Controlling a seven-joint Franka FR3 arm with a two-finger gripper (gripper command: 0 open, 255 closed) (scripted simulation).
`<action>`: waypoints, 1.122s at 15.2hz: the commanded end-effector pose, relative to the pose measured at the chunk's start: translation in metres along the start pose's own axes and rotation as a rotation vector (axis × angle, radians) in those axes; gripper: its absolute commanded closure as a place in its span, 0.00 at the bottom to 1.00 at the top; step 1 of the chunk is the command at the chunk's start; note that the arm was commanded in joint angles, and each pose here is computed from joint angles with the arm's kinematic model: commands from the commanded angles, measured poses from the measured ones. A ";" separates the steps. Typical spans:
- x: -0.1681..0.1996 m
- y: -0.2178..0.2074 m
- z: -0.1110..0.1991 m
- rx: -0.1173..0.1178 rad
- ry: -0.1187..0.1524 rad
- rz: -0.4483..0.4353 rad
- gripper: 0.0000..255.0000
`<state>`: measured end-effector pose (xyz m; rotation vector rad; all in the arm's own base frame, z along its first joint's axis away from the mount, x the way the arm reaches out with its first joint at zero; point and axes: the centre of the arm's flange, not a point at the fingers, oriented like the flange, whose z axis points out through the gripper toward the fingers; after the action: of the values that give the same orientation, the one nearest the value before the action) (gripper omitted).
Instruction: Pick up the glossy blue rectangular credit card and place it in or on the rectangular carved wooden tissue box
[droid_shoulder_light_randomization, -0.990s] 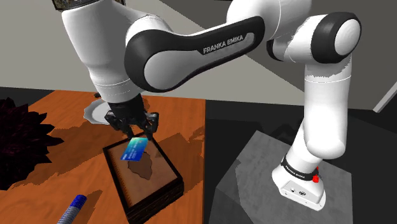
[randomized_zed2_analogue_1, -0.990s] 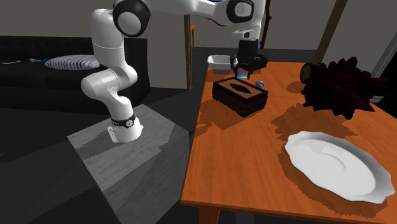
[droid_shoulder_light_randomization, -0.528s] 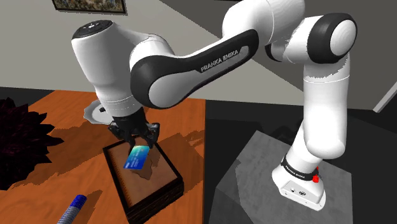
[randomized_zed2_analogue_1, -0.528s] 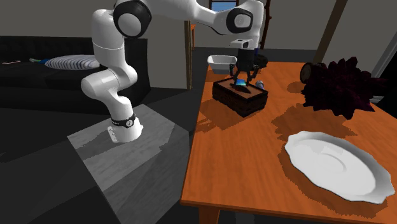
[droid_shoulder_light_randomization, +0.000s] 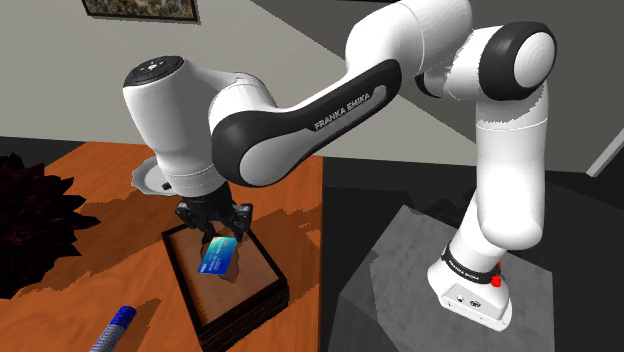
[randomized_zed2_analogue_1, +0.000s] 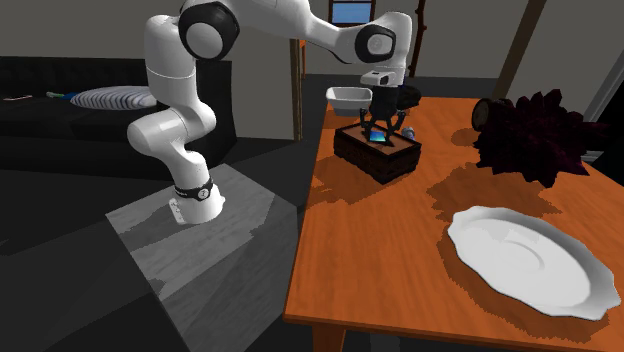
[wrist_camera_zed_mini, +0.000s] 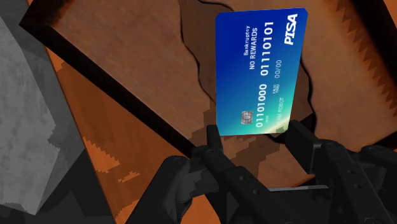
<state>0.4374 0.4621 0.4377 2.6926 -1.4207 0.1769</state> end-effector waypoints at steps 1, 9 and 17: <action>0.000 0.000 0.001 -0.001 0.000 0.000 1.00; 0.000 0.000 0.001 -0.001 0.000 0.000 0.00; 0.000 0.000 -0.049 -0.001 0.000 0.000 0.00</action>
<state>0.4343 0.4688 0.4860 2.6926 -1.4201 0.1763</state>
